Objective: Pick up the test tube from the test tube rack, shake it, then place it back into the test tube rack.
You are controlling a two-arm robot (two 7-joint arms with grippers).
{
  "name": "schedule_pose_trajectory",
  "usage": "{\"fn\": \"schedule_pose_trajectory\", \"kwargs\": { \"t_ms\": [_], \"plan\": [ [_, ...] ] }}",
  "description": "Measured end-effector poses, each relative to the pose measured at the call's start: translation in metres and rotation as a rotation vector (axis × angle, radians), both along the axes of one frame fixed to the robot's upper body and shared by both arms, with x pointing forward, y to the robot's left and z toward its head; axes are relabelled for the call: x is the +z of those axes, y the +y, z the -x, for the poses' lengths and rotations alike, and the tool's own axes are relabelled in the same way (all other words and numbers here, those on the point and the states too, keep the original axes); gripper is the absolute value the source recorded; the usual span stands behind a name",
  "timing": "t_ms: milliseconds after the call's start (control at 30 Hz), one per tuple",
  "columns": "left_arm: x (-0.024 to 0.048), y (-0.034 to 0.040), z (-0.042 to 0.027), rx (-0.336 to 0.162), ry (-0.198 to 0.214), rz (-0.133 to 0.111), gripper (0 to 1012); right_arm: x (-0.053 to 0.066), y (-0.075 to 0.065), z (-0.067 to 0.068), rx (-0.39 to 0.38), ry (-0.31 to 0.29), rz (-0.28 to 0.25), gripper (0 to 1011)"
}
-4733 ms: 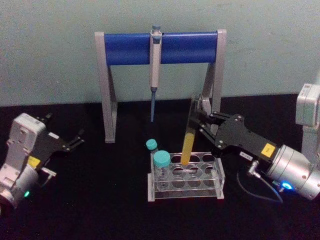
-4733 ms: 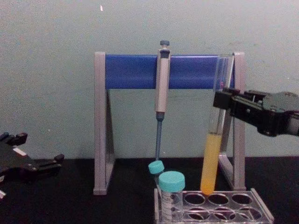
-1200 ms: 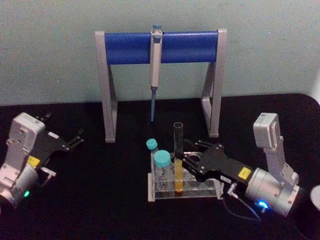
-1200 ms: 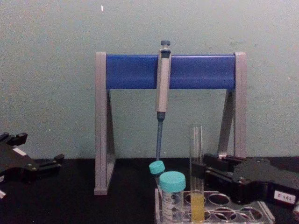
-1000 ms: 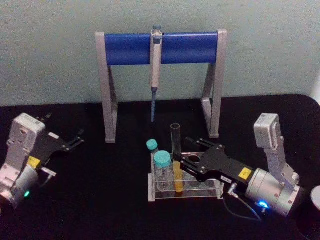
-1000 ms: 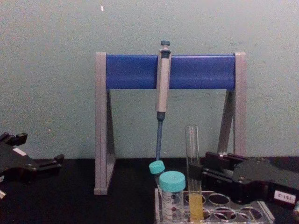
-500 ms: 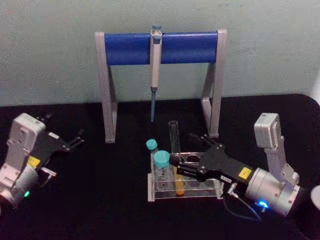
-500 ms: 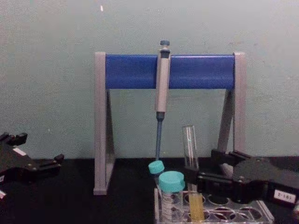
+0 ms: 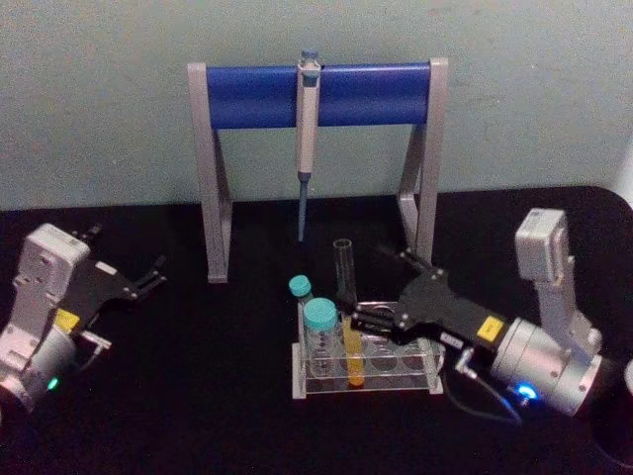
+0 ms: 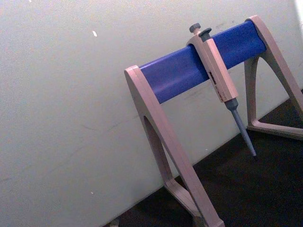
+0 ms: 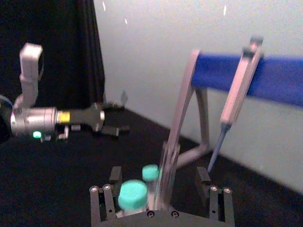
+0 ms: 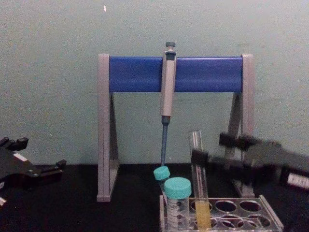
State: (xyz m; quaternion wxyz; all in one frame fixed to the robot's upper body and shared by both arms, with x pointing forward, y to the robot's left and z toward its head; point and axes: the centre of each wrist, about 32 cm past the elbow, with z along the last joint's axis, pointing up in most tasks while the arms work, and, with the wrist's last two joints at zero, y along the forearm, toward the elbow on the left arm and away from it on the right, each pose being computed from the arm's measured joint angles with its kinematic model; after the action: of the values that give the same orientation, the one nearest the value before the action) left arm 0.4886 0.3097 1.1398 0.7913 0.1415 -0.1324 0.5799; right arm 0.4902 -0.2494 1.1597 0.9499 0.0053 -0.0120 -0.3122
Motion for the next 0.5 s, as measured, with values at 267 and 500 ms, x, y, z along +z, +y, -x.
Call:
{"fn": "schedule_pose_trajectory", "kwargs": {
  "t_ms": [267,500],
  "plan": [
    [0.0000,0.0000,0.0000,0.000,0.000,0.000,1001,0.028,-0.012,0.005,-0.095,-0.128,-0.079,1000],
    [0.0000,0.0000,0.0000,0.000,0.000,0.000,1001,0.028,-0.023,0.018,-0.429,-0.213,-0.066,1000]
  ]
}}
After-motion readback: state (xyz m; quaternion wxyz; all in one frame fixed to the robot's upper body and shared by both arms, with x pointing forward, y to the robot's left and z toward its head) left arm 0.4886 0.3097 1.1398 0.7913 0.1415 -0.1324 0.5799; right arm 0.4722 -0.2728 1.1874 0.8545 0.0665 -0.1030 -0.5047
